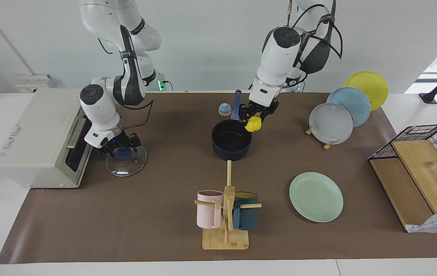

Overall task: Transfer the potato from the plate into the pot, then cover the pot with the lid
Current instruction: 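Carry the potato with the left gripper over the black saucepan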

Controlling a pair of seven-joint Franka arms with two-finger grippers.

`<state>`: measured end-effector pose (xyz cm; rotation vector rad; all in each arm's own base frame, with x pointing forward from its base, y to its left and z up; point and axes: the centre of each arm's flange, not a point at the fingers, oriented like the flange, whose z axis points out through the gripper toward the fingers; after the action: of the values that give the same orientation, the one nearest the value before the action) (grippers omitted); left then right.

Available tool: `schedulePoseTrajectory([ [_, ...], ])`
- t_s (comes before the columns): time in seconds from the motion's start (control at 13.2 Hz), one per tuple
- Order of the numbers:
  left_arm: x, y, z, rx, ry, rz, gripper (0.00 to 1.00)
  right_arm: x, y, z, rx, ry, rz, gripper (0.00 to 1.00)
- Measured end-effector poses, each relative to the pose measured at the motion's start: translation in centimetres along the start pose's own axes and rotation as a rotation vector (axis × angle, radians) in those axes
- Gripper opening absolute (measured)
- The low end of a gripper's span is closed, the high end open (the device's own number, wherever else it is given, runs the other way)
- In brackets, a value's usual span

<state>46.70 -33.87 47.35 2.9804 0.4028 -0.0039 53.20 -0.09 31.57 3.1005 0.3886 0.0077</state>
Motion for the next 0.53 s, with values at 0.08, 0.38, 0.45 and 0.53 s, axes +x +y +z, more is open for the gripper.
schedulePoseTrajectory([
  [0.08,-0.9,0.1,2.0,-0.005,0.007,-0.004,0.68,0.0,0.0,0.0,0.000,-0.001,-0.012,0.99],
  [0.38,-1.1,-0.3,7.7,-0.011,0.025,-0.013,0.68,-0.2,0.0,0.1,0.005,-0.018,-0.041,0.93],
  [0.45,-1.2,-0.1,8.9,-0.009,0.026,-0.009,0.68,-0.1,0.0,0.1,0.004,-0.017,-0.044,0.93],
  [0.53,-1.4,0.1,9.7,-0.004,0.022,-0.004,0.68,-0.1,0.0,0.0,0.004,-0.016,-0.046,0.89],
])
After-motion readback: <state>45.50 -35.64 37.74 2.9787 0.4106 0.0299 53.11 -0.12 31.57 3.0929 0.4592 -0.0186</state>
